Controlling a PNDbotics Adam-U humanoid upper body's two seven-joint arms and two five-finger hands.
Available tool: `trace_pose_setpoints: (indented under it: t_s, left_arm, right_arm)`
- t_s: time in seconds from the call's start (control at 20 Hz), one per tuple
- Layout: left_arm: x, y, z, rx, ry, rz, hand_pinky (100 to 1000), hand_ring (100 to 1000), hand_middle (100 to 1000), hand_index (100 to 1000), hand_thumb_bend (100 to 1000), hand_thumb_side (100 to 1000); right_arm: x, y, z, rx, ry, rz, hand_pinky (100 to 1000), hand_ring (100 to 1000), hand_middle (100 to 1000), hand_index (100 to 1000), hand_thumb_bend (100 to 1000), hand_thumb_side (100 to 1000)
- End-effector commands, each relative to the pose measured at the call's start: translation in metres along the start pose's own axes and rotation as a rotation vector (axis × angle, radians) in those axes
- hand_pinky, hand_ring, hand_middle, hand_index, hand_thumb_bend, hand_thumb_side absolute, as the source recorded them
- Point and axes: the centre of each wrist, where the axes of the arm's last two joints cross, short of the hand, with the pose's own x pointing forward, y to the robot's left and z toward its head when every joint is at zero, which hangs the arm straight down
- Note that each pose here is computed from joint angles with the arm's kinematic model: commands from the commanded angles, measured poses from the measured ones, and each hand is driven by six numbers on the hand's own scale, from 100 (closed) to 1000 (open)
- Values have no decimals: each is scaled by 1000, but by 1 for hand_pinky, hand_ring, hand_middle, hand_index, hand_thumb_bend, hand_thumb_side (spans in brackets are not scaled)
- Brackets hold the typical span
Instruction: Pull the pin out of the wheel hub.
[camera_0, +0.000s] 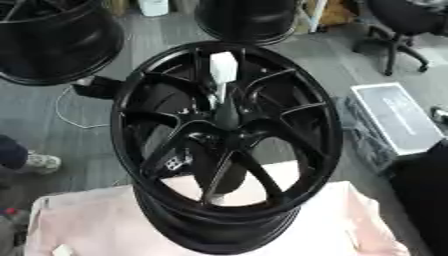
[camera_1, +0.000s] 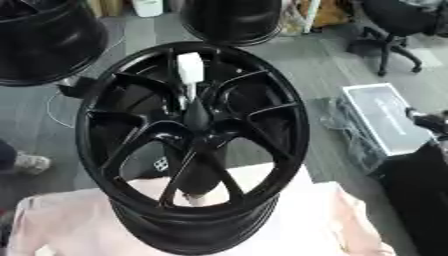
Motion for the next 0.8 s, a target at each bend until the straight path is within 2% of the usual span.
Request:
trace_pose_setpoints:
  t_s: [0.05, 0.2, 0.35, 0.4, 0.45, 0.6, 0.8]
  left_arm:
    - [9, 1, -2, -3, -31, -8, 481, 528, 617, 703, 347, 938]
    - [10, 2, -2, 2, -38, -8, 481, 528, 617, 703, 346, 938]
    - [10, 1, -2, 1, -39, -6, 481, 528, 617, 702, 346, 938]
    - [10, 1, -2, -1, -39, -5, 481, 528, 616, 702, 354, 928]
    - [10, 0, -2, -4, -39, -4, 481, 528, 617, 702, 345, 939]
    - [11, -1, -3, -8, -44, -4, 480, 529, 617, 701, 345, 939]
    - [11, -2, -3, -12, -46, -2, 481, 529, 617, 701, 344, 939]
  right_arm:
    - [60, 4, 11, -70, -231, -166, 394, 410, 707, 893, 505, 261]
    - [89, 13, 34, -63, -339, -262, 399, 412, 698, 885, 496, 279]
    - [107, 22, 52, -49, -390, -341, 402, 412, 690, 872, 482, 279]
    - [112, 26, 58, -43, -402, -367, 403, 413, 687, 870, 577, 234]
    - [115, 29, 64, -37, -410, -389, 403, 413, 687, 869, 477, 279]
    - [119, 43, 81, -13, -414, -448, 407, 415, 688, 866, 471, 272]
    - [113, 61, 99, 46, -385, -497, 409, 418, 690, 866, 468, 261]
